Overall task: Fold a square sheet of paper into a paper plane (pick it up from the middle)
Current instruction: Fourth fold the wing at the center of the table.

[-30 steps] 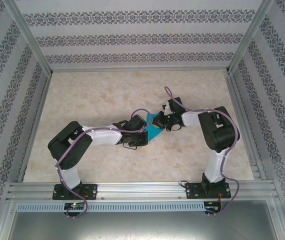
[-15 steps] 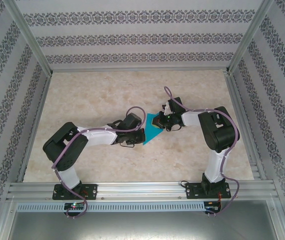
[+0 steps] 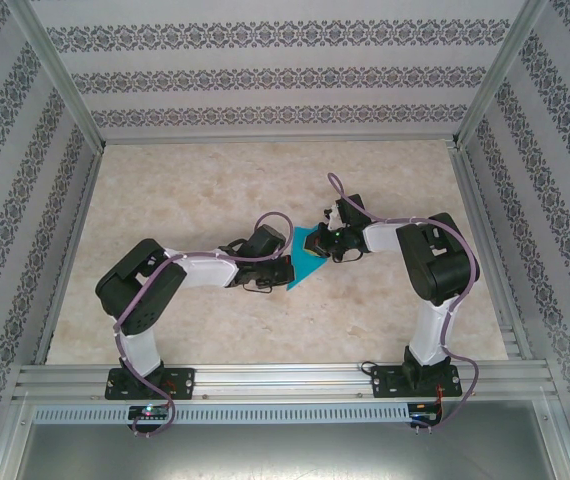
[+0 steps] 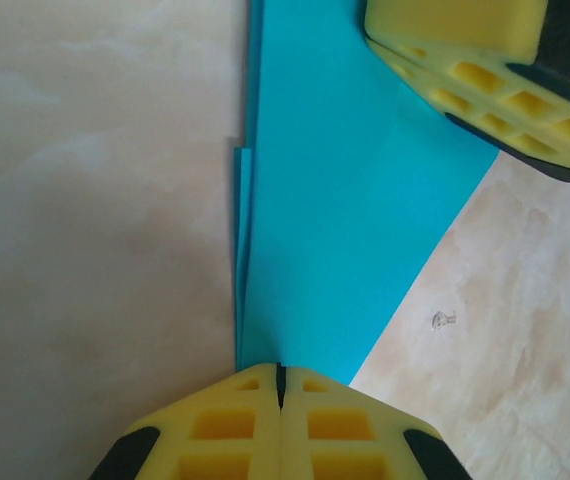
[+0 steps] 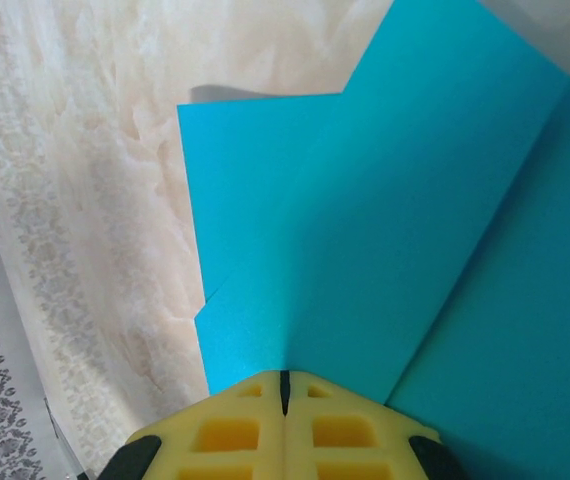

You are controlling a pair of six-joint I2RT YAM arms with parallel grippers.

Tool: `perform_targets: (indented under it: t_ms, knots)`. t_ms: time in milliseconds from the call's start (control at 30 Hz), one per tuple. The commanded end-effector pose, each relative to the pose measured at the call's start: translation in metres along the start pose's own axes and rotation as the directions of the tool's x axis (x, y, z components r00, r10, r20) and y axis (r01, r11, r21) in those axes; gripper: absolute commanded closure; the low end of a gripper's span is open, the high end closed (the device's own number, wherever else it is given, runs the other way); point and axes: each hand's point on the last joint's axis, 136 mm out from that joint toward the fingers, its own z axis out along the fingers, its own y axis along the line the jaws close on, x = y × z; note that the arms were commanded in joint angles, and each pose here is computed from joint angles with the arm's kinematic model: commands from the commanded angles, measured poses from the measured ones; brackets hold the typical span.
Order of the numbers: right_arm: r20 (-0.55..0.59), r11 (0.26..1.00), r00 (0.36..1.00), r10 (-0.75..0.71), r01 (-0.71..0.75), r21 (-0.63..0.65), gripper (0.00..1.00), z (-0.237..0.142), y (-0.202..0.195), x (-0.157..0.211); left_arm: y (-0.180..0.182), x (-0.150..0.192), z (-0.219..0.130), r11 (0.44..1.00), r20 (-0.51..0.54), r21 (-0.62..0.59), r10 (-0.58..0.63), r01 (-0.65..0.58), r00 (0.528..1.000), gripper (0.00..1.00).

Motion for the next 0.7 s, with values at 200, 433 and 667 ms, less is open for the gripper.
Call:
perform_targets:
  t_ms: [200, 433, 667]
  knots:
    - [0.054, 0.973, 0.972, -0.231, 0.229, 0.029, 1.0, -0.026, 0.026, 0.009, 0.036, 0.022, 0.004, 0.991, -0.076, -0.131, -0.042, 0.032, 0.996, 1.0]
    - [-0.016, 0.967, 0.967, -0.256, 0.256, -0.001, 1.0, -0.018, 0.034, 0.04, 0.035, 0.024, 0.005, 0.992, -0.096, -0.125, -0.033, 0.02, 0.995, 1.0]
    - [-0.059, 0.976, 0.975, -0.216, 0.218, 0.029, 1.0, -0.006, 0.02, 0.056, 0.035, 0.024, 0.007, 0.992, -0.1, -0.124, -0.034, 0.021, 0.994, 1.0]
